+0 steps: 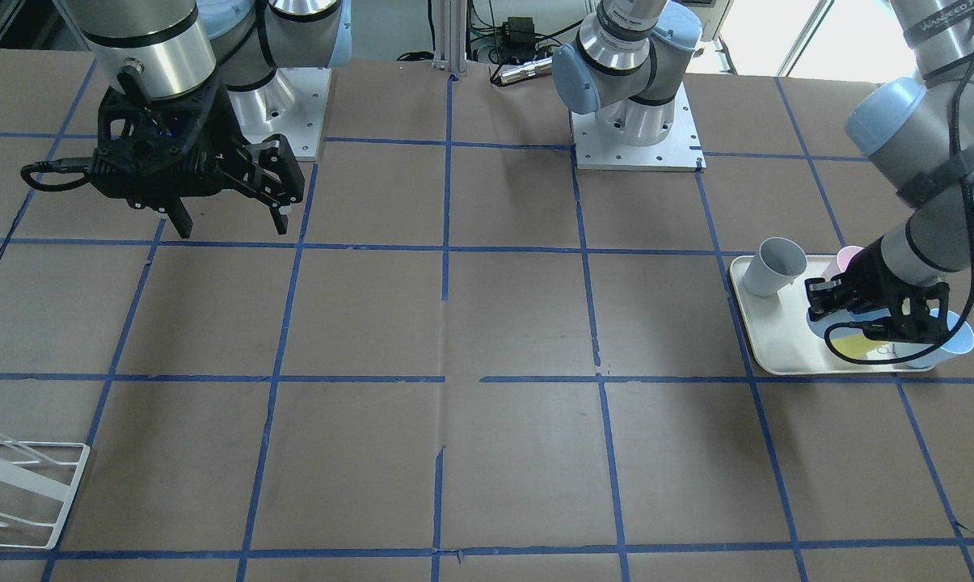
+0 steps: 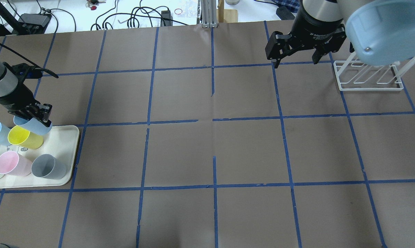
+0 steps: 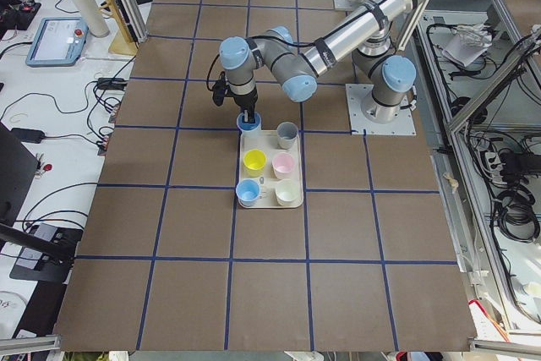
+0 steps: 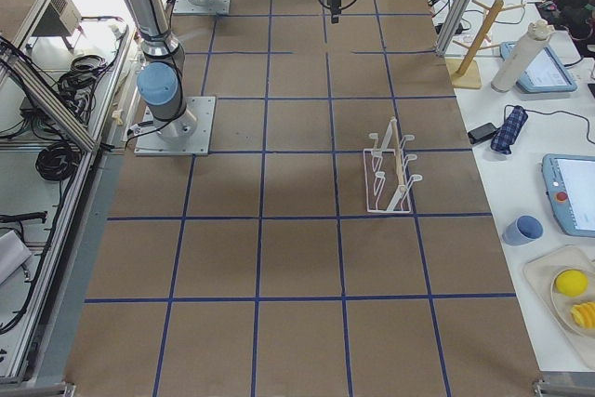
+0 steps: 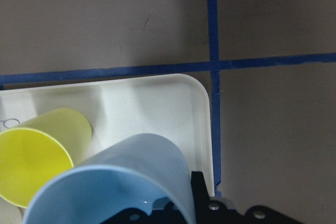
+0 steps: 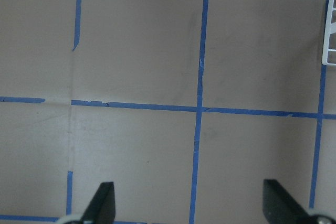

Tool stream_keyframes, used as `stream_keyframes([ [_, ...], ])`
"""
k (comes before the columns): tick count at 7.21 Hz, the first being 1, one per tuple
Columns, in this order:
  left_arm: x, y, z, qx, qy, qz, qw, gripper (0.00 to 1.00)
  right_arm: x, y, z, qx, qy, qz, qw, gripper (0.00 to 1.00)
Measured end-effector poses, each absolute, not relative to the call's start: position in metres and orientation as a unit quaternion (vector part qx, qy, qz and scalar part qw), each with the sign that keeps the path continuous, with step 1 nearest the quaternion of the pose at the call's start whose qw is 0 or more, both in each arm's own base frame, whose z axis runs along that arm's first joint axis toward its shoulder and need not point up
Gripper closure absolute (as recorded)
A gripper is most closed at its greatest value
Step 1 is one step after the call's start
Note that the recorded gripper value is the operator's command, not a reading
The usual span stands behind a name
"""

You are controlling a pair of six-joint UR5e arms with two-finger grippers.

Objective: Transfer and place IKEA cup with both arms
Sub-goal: 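Lower the light blue cup onto the white tray with the left gripper, then set the cup upright beside the yellow cup and open the left gripper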

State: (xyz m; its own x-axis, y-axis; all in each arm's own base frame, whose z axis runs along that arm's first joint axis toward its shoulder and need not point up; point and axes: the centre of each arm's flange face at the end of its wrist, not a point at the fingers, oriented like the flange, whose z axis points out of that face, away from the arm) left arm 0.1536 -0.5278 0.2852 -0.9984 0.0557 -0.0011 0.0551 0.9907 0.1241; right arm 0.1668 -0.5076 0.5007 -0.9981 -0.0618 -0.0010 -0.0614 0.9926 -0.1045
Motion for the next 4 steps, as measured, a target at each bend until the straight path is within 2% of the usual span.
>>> stream_keyframes([
  [4,0.156,-0.535,0.247,0.028,0.997,0.072,0.005,1.0,0.162,-0.499,0.502,-0.025,0.999,-0.033,0.003,0.0],
])
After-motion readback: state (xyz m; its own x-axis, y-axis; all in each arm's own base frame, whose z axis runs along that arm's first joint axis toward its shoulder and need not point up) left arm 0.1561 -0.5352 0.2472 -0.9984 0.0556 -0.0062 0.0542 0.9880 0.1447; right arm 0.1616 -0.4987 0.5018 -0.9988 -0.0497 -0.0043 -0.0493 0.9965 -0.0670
